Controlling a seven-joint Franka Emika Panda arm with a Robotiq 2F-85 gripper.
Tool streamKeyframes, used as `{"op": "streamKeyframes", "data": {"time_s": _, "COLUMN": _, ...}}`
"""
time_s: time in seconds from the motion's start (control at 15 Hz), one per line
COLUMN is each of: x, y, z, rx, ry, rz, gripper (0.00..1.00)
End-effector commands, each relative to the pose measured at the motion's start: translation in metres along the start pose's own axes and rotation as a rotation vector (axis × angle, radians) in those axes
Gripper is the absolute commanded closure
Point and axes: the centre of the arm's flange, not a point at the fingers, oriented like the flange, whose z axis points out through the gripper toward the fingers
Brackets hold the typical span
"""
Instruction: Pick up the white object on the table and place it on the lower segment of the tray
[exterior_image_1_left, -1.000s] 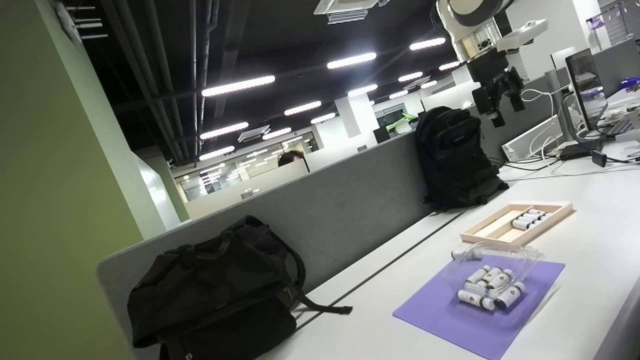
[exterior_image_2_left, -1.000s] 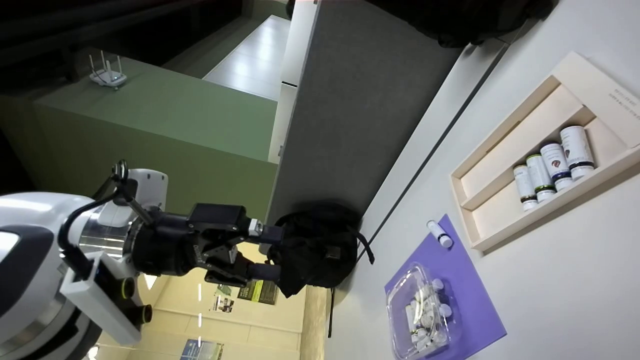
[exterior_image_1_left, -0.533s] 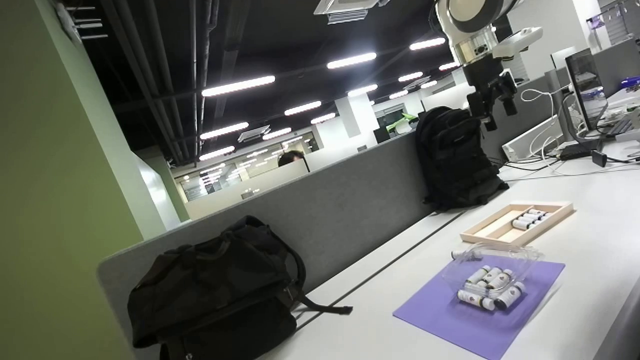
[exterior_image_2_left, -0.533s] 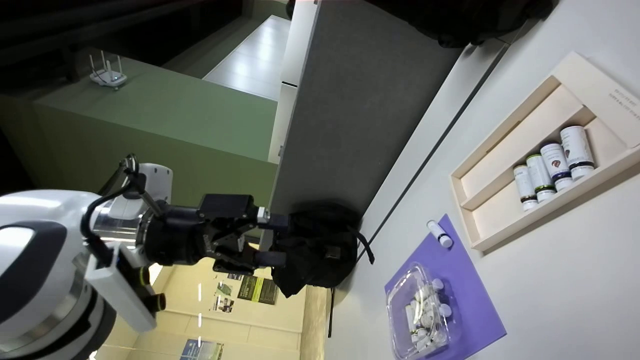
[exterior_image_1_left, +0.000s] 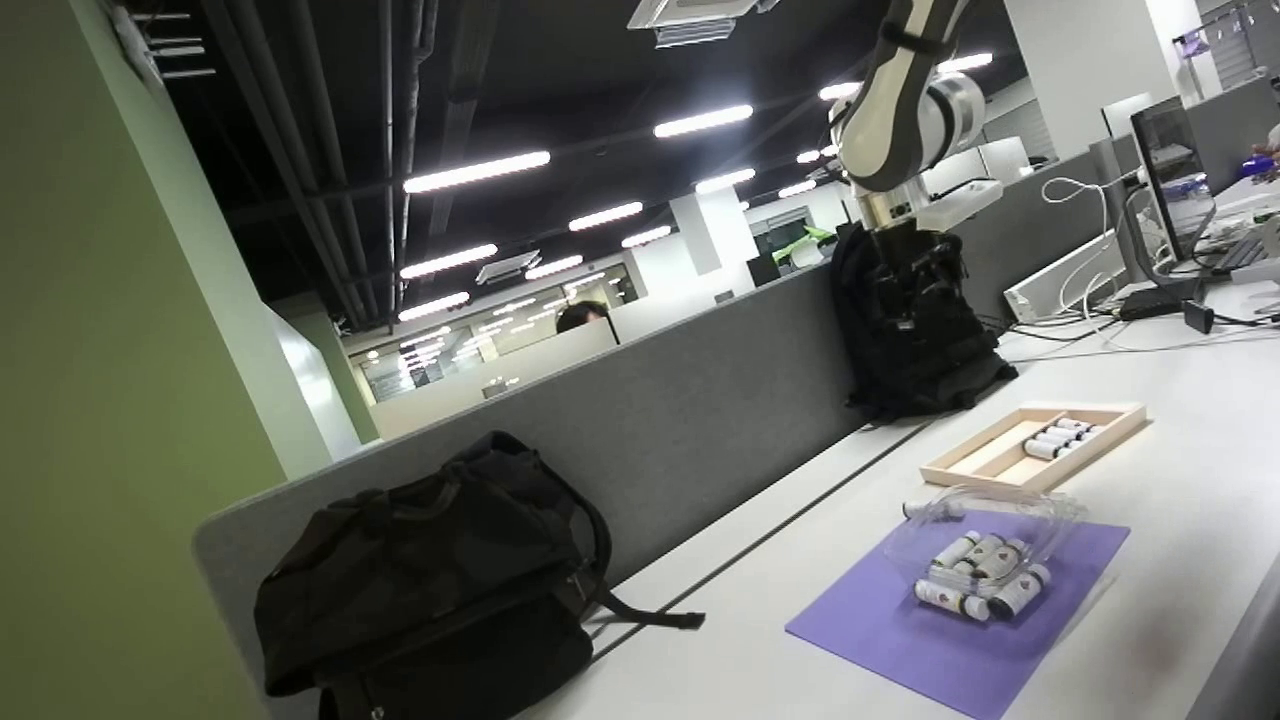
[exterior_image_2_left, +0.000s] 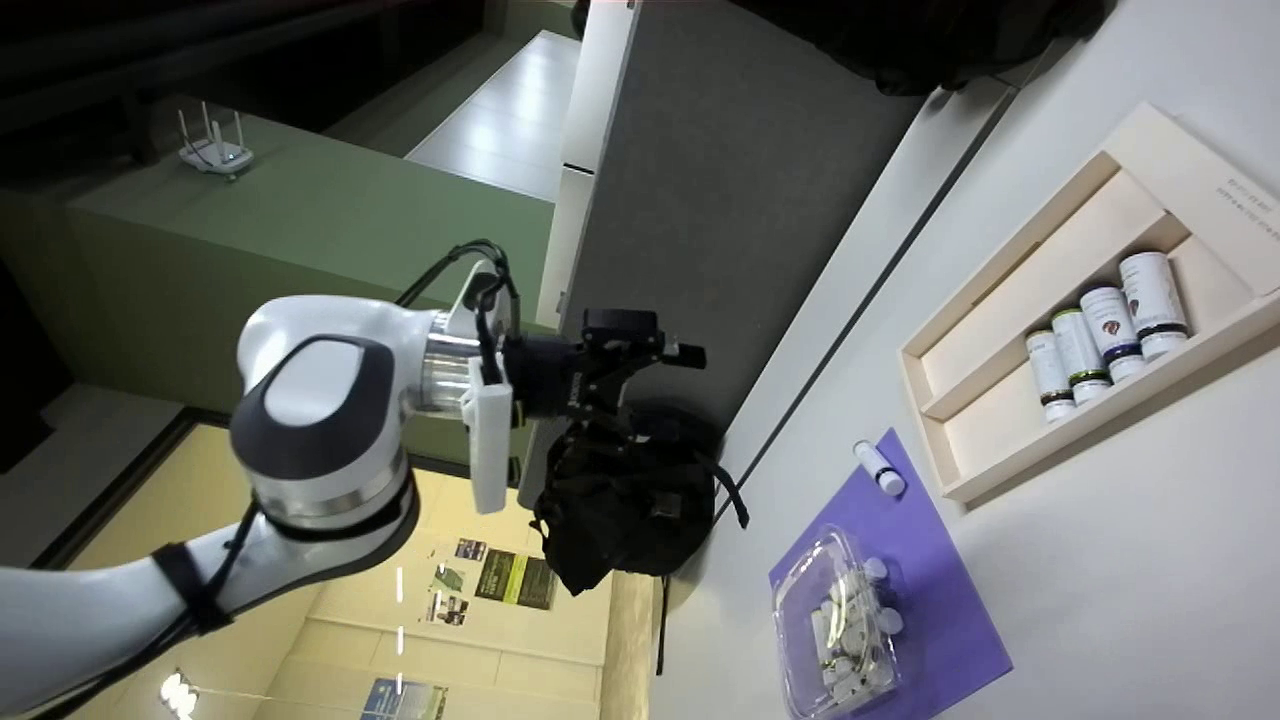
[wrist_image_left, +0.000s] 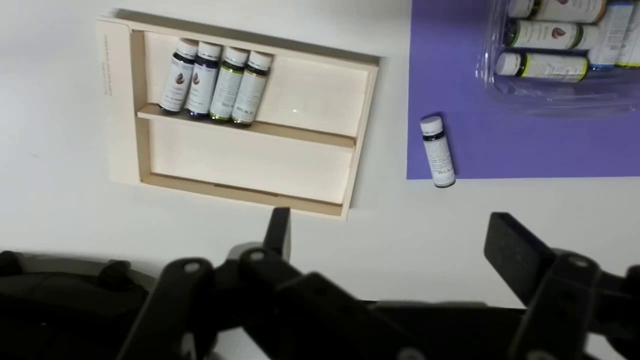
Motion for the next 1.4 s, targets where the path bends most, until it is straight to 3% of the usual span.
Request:
{"op": "streamKeyframes", "data": {"time_s": 0.0, "x": 0.088, "y": -0.006, "z": 0.018, "rx": 0.0, "ry": -0.118, "rz": 0.029, "gripper": 0.0}}
{"op": "streamKeyframes", "data": {"time_s": 0.07, "x": 0.027, "y": -0.005, "z": 0.019, "rx": 0.015, "ry": -0.058, "rz": 0.001, "gripper": 0.0}}
{"op": "streamKeyframes", "data": {"time_s": 0.53, "x": 0.034, "y": -0.006, "z": 0.026, "rx": 0.015, "ry": -0.065, "rz": -0.005, "gripper": 0.0}}
{"op": "streamKeyframes", "data": {"time_s": 0.73, "x": 0.049, "y": -0.012, "z": 0.047, "rx": 0.017, "ry": 0.006, "rz": -0.058, "gripper": 0.0}}
{"op": "streamKeyframes", "data": {"time_s": 1.0, "x": 0.06, "y": -0.033, "z": 0.094, "rx": 0.032, "ry": 0.013, "rz": -0.134, "gripper": 0.0}}
{"op": "streamKeyframes", "data": {"time_s": 1.33, "x": 0.049, "y": -0.066, "z": 0.164, "rx": 0.068, "ry": -0.024, "rz": -0.203, "gripper": 0.0}}
